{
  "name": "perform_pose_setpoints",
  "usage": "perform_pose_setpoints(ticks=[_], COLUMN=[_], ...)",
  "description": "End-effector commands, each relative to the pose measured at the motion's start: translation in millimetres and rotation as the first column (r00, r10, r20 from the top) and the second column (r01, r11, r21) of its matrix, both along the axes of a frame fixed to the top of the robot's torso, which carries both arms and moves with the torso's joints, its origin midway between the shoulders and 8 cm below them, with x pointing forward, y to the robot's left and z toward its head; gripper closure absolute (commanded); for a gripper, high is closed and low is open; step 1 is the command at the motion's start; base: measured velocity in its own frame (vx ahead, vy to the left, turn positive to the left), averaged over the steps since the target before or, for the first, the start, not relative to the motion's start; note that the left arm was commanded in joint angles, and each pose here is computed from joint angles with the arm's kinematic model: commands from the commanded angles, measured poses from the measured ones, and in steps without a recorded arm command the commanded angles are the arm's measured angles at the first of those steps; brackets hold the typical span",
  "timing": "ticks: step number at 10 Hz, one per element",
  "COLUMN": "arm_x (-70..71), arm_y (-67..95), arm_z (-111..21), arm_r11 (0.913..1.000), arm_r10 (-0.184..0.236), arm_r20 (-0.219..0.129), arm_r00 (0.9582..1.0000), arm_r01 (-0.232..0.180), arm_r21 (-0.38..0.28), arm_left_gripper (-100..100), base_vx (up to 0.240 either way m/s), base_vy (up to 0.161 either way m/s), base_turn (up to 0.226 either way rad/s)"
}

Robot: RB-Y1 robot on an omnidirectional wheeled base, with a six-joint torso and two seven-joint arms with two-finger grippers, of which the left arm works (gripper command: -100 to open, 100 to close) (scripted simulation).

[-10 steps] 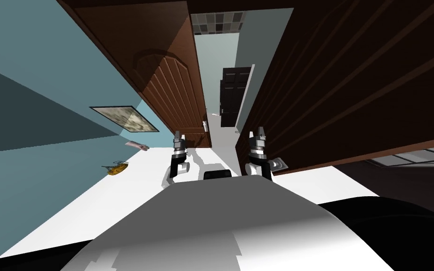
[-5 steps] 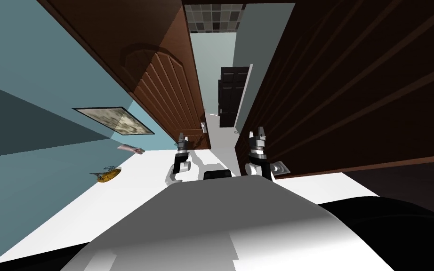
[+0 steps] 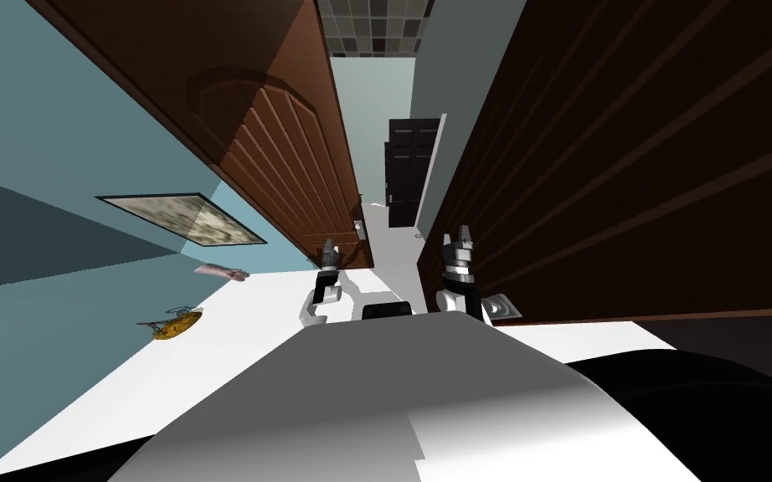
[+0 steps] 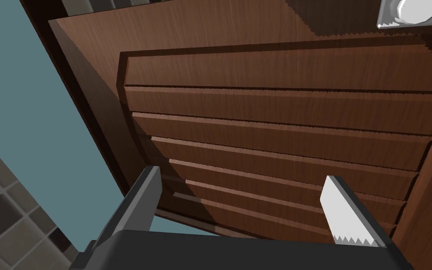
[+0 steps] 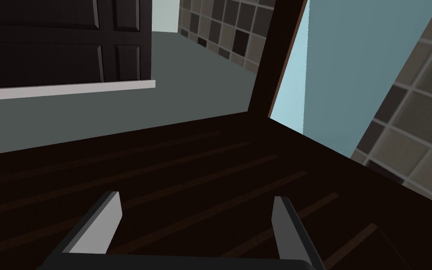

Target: Pull the door open

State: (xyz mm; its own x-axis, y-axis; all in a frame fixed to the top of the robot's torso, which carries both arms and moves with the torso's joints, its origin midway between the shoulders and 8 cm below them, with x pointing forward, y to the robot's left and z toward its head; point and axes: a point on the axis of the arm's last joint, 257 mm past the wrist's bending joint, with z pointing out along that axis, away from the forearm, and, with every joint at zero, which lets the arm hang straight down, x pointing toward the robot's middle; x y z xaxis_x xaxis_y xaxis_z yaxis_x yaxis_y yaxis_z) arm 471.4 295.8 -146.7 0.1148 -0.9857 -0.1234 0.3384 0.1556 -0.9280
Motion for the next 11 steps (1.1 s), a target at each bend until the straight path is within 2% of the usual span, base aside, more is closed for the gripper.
perform_pose_setpoints(ticks=[1, 5, 8, 11], arm_x=[6.2, 20.0, 28.0, 34.2], arm_y=[1.1, 1.6, 1.4, 0.9], arm_z=[-16.4, -51.0, -74.5, -95.8], arm_r11=[0.9999, 0.9987, 0.9971, 0.9952], arm_r10=[-0.004, -0.014, -0.021, -0.027], arm_r20=[-0.036, -0.116, -0.17, -0.218], arm_r00=[0.9993, 0.9932, 0.9853, 0.9755], arm_r01=[0.003, 0.008, 0.008, 0.006], arm_r21=[-0.015, -0.051, -0.076, -0.098], arm_left_gripper=[-100, -100, -100, -100], base_vx=[0.096, 0.103, 0.1, 0.084], base_vy=[0.015, 0.011, 0.013, 0.011], base_turn=[-0.053, -0.057, -0.051, -0.044])
